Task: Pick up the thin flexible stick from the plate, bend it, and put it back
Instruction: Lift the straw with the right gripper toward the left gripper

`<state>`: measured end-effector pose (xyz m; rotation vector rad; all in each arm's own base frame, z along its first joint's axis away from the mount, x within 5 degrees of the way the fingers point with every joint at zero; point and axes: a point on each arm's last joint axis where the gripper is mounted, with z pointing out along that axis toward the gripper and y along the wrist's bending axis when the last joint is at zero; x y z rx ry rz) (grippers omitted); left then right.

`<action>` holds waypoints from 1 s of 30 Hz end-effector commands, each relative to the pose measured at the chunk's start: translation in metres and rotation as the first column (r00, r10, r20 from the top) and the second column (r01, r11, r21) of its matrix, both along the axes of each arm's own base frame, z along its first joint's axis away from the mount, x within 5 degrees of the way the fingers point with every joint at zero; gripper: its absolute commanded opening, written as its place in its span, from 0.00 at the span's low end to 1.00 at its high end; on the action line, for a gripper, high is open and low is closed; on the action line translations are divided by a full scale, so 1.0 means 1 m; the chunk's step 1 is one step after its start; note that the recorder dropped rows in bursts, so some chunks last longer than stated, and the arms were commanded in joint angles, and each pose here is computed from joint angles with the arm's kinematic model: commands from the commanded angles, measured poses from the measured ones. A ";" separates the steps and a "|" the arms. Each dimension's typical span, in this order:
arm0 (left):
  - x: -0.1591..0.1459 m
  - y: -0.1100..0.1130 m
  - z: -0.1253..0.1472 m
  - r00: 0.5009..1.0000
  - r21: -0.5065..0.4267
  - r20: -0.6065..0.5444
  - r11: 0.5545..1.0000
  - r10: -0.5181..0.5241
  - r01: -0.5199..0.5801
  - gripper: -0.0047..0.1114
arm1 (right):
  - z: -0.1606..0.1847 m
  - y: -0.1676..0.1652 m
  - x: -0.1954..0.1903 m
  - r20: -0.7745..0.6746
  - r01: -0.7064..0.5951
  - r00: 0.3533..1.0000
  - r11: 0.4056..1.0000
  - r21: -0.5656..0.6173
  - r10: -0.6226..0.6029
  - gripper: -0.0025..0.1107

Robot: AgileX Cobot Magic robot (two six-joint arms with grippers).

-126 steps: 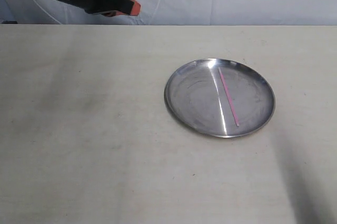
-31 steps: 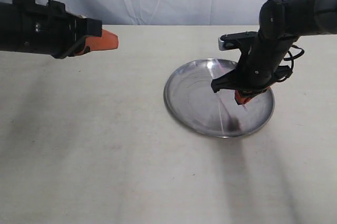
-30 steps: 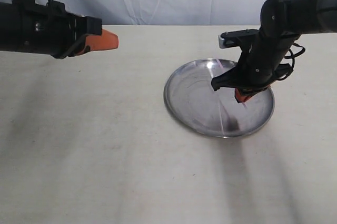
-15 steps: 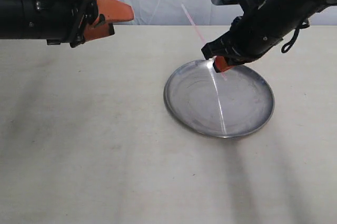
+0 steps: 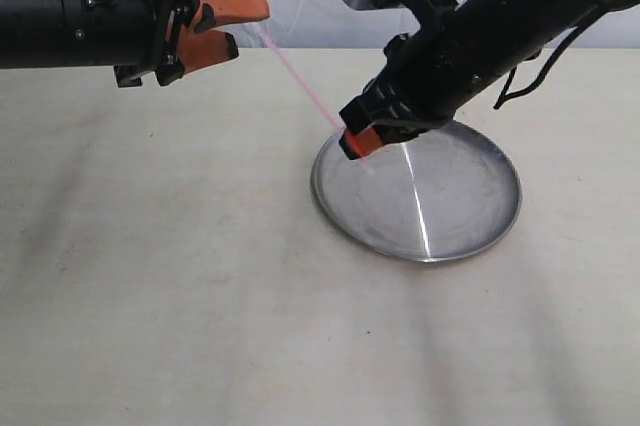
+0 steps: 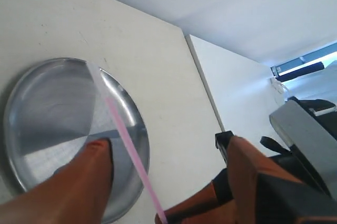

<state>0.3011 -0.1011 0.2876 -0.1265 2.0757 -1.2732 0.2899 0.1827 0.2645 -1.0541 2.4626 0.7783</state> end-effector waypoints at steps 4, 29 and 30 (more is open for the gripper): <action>0.002 0.001 0.000 1.000 0.029 0.021 1.000 0.002 -0.003 0.56 | 0.004 0.016 -0.012 0.013 -0.062 0.998 0.998 0.023 0.062 0.01; 0.007 0.006 -0.004 0.997 0.097 0.044 0.993 0.064 -0.068 0.04 | 0.017 0.023 -0.021 0.009 -0.141 0.990 0.979 0.148 0.141 0.01; 0.007 0.006 -0.004 0.997 0.101 0.049 0.993 0.060 -0.065 0.04 | 0.017 0.023 -0.021 0.009 -0.141 0.990 0.979 0.148 0.141 0.01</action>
